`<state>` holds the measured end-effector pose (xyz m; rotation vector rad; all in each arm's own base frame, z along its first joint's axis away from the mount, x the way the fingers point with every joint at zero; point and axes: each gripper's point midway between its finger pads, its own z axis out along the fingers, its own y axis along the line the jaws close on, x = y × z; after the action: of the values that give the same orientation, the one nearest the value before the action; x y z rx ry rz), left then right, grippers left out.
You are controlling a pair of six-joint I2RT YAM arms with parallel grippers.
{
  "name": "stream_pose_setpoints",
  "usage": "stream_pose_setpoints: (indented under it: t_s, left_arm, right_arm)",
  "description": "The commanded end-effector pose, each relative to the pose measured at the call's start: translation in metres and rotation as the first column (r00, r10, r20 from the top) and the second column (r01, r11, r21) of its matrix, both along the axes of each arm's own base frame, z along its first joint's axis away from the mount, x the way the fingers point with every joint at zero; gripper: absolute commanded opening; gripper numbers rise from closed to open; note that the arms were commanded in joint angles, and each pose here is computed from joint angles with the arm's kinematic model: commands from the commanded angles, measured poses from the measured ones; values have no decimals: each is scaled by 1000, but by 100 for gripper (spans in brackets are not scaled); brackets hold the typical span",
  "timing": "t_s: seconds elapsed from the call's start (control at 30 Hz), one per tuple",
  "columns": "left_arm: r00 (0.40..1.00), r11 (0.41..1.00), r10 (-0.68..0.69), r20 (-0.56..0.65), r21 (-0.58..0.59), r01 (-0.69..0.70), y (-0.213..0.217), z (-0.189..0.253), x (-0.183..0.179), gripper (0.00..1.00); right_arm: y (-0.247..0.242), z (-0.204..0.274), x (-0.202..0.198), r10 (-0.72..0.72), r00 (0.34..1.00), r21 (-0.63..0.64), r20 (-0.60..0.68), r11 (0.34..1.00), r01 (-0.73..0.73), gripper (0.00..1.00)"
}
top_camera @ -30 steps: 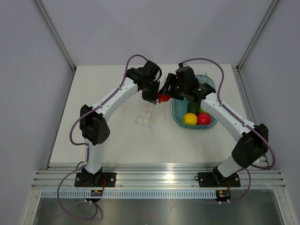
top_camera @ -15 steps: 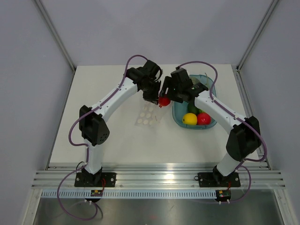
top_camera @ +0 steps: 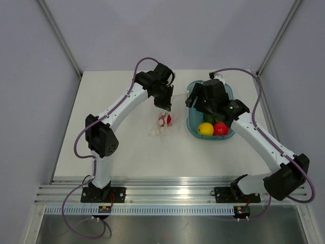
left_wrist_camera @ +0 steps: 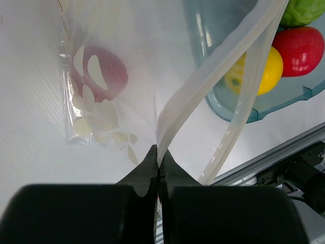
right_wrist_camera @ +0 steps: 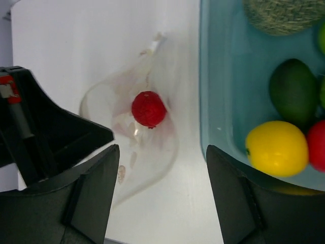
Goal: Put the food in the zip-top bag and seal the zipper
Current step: Pick up the fake fruit from the bin.
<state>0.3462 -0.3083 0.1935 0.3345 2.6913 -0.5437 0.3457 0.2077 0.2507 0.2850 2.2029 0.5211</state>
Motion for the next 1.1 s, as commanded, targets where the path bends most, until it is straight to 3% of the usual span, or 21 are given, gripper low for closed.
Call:
stream_pose_setpoints:
  t_s: [0.0, 0.13, 0.33, 0.73, 0.83, 0.87, 0.93, 0.97, 1.07]
  left_arm:
    - [999, 1000, 15, 37, -23, -14, -1, 10, 11, 0]
    - [999, 999, 20, 46, -36, -18, -3, 14, 12, 0]
    - [999, 999, 17, 35, -44, -16, -4, 13, 10, 0]
    - [999, 1000, 13, 33, -29, -12, -1, 14, 8, 0]
    - [999, 1000, 14, 34, -24, -13, -1, 13, 8, 0]
    - [999, 1000, 14, 32, -25, -14, -1, 12, 8, 0]
    - [1000, 999, 8, 26, -33, -7, -3, 12, 8, 0]
    - [1000, 999, 8, 26, -33, -7, -3, 12, 8, 0]
    - [1000, 1000, 6, 22, -28, -5, -3, 10, 7, 0]
  right_arm:
    - [-58, -31, -17, -136, 989, -128, -63, 984, 127, 77]
    - [-91, -79, -34, -167, 967, -175, -193, 976, 133, 84]
    - [-84, -125, -42, -111, 942, -207, -317, 977, 45, 91]
    - [-85, -168, -12, -150, 924, -308, -352, 951, 37, 96]
    - [-84, -173, -10, -147, 920, -317, -363, 948, 26, 90]
    - [-84, -174, -10, -148, 921, -316, -361, 948, 28, 80]
    - [-83, -168, -7, -147, 928, -300, -342, 953, 40, 68]
    - [-83, -165, -7, -151, 930, -299, -334, 953, 48, 54]
    - [-84, -142, -7, -155, 946, -276, -284, 958, 74, 43]
